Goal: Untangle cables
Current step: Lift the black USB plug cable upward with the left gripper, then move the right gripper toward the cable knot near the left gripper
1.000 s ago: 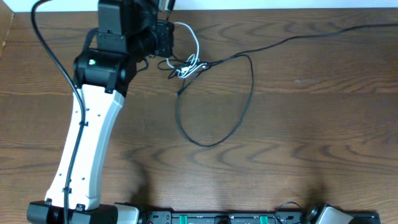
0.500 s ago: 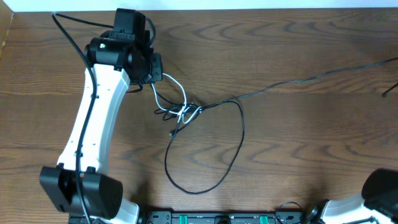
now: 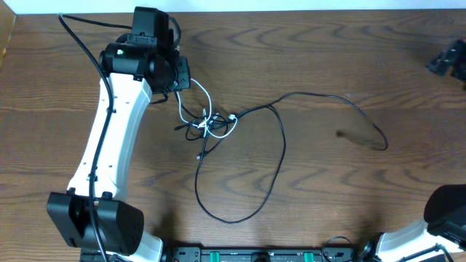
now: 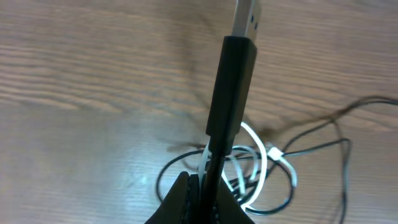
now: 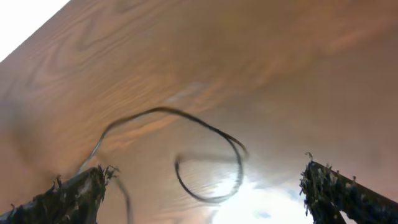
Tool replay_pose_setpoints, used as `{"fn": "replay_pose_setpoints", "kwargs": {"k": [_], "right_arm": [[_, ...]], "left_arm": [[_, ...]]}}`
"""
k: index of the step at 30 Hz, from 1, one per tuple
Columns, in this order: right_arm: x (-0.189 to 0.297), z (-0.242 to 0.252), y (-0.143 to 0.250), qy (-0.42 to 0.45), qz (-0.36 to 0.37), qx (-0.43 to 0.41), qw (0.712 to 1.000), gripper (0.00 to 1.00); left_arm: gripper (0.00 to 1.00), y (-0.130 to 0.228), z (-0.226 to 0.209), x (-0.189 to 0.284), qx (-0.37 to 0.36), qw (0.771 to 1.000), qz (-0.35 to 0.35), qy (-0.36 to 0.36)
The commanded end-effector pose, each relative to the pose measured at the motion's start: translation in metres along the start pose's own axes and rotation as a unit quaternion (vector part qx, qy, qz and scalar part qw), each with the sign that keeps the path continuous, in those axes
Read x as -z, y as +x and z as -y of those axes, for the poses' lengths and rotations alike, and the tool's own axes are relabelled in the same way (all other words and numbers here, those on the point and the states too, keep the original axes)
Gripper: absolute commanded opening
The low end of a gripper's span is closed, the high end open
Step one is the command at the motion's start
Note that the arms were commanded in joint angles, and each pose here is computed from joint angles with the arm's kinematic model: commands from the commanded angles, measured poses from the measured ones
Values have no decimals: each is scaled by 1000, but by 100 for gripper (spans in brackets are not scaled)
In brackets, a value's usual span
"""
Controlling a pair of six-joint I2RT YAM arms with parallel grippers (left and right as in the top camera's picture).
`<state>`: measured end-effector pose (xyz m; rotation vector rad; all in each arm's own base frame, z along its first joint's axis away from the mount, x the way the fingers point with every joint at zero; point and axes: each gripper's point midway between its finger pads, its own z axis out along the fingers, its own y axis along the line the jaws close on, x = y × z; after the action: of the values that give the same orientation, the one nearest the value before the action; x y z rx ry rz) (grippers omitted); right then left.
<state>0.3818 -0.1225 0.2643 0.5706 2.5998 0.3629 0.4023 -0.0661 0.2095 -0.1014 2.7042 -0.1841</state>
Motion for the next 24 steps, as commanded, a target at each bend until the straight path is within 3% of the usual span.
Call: {"fn": "replay_pose_setpoints", "kwargs": {"k": [1, 7, 15, 24], "right_arm": [[-5, -62, 11, -92, -13, 98, 991, 99], [-45, -127, 39, -127, -70, 170, 975, 96], [-110, -187, 68, -154, -125, 206, 958, 92], [-165, -247, 96, -223, -148, 247, 931, 84]], "left_arm": [[8, -4, 13, 7, -7, 999, 10, 39], [7, -26, 37, 32, -29, 992, 72, 103], [8, -55, 73, 109, -54, 958, 193, 205], [8, -55, 81, 164, -32, 937, 247, 243]]}}
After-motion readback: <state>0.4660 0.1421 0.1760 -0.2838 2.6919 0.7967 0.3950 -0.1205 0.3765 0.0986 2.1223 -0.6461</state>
